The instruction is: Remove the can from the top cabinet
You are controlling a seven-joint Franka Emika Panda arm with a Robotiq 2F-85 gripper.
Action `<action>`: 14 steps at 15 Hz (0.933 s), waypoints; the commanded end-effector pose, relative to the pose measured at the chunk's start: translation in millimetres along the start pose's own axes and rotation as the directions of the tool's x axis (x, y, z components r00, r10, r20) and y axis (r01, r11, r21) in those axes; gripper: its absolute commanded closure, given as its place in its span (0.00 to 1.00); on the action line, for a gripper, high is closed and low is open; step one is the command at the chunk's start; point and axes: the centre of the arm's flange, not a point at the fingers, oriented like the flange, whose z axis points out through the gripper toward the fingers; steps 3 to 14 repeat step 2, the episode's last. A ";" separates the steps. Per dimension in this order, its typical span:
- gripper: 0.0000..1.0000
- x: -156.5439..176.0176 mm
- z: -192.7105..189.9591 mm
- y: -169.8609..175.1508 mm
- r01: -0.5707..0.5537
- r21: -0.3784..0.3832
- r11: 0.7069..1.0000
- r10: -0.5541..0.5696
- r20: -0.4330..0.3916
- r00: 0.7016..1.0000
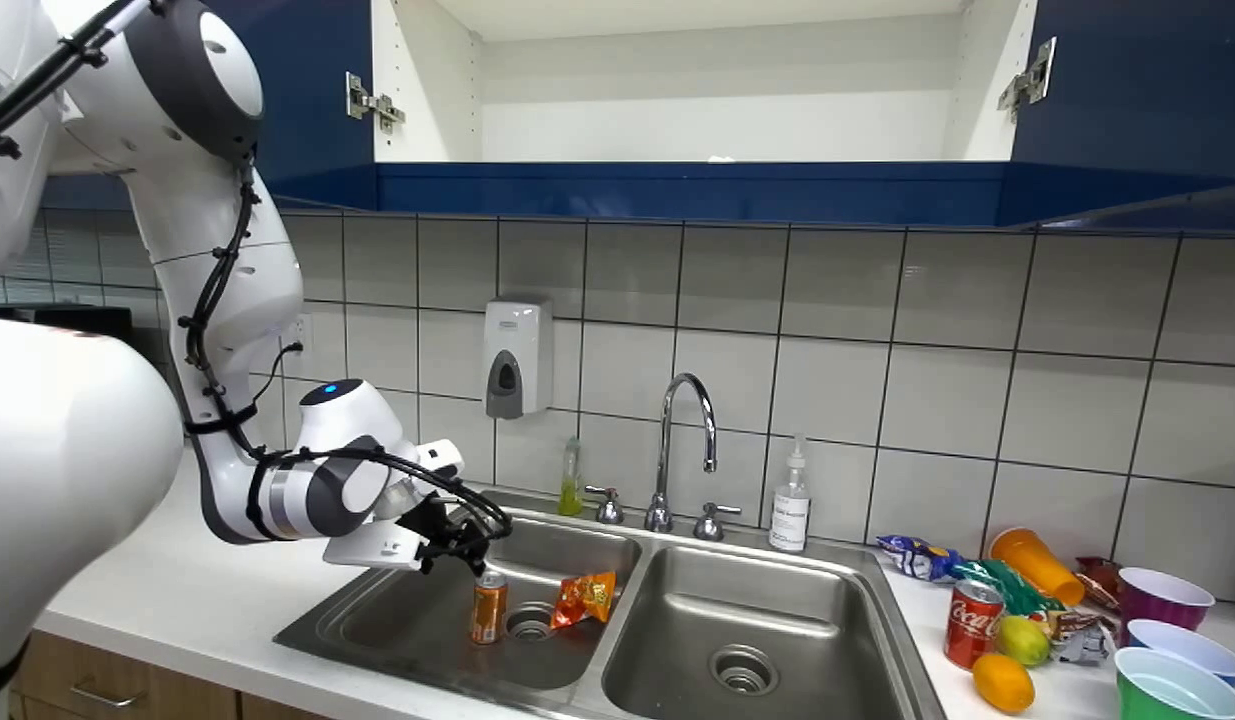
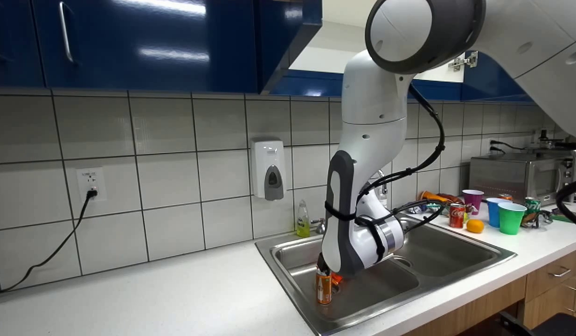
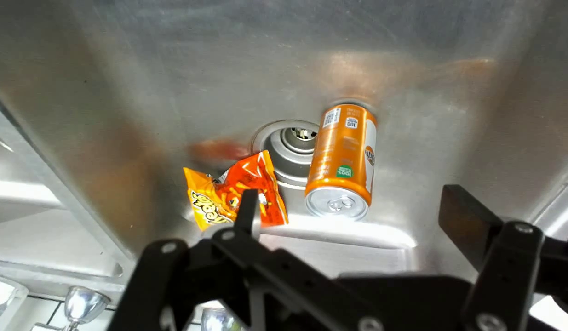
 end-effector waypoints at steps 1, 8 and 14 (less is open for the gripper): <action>0.00 0.0 0.0 0.0 0.000 0.000 1.000 0.000 0.000 1.000; 0.00 0.0 0.0 0.0 0.000 0.000 1.000 0.000 0.000 1.000; 0.00 0.0 0.0 0.0 0.000 0.000 1.000 0.000 0.000 1.000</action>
